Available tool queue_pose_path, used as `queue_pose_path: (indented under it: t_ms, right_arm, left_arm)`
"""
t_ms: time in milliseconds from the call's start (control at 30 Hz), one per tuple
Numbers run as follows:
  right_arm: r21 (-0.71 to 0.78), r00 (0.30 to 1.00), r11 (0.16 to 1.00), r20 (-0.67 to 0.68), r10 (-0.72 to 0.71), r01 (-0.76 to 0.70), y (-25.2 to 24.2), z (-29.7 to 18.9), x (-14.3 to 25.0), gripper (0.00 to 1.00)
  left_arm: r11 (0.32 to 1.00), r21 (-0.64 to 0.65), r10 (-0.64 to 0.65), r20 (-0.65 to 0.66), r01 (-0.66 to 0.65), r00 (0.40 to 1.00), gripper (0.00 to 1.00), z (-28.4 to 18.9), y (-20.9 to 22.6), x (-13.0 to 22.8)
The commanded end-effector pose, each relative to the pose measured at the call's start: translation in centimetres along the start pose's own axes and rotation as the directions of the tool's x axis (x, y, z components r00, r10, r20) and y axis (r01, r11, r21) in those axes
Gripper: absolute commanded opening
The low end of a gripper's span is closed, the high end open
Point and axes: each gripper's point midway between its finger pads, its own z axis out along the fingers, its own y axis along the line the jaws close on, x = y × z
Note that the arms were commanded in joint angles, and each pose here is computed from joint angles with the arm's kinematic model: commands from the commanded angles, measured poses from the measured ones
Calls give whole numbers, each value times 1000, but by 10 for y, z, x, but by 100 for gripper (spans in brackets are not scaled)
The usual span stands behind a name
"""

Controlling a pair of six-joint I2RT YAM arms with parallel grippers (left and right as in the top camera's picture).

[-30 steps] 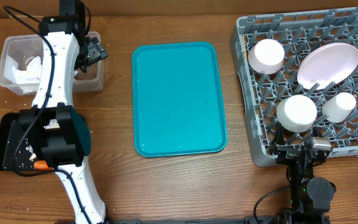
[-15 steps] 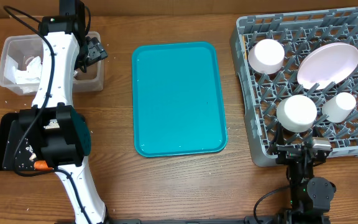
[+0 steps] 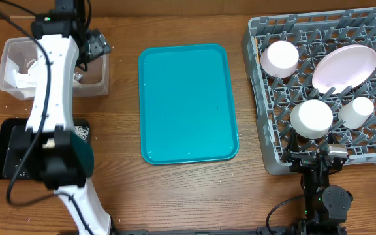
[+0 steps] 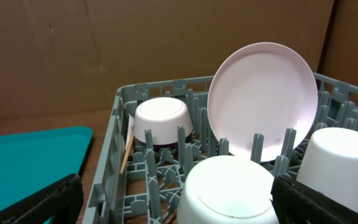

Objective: Sort waste into correct bins and load items into the dishwasher rack

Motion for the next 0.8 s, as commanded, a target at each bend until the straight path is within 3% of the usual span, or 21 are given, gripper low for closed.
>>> queue_pose_path:
  t_ms: [0,267,400,667,767]
  right_arm:
    - [15,1000,1000,11,-8,7,-3,0,0,100]
    - [15,1000,1000,11,-8,7,-3,0,0,100]
    - [15,1000,1000,11,-8,7,-3,0,0,100]
    - [15,1000,1000,11,-8,7,-3,0,0,100]
    - [15,1000,1000,11,-8,7,-3,0,0,100]
  left_arm:
    - [993,108,-60,154,43,986,100,-84,1,-19]
    - [981,188,-106,269,56,957,100,-153,17,-23]
    - [990,144,-43,269,4,962,100,-165,33,-9]
    - [992,87,79,166,-94,983,100,-136,56,50]
    - [966,165,168,194,-200,967,100,-111,46,71]
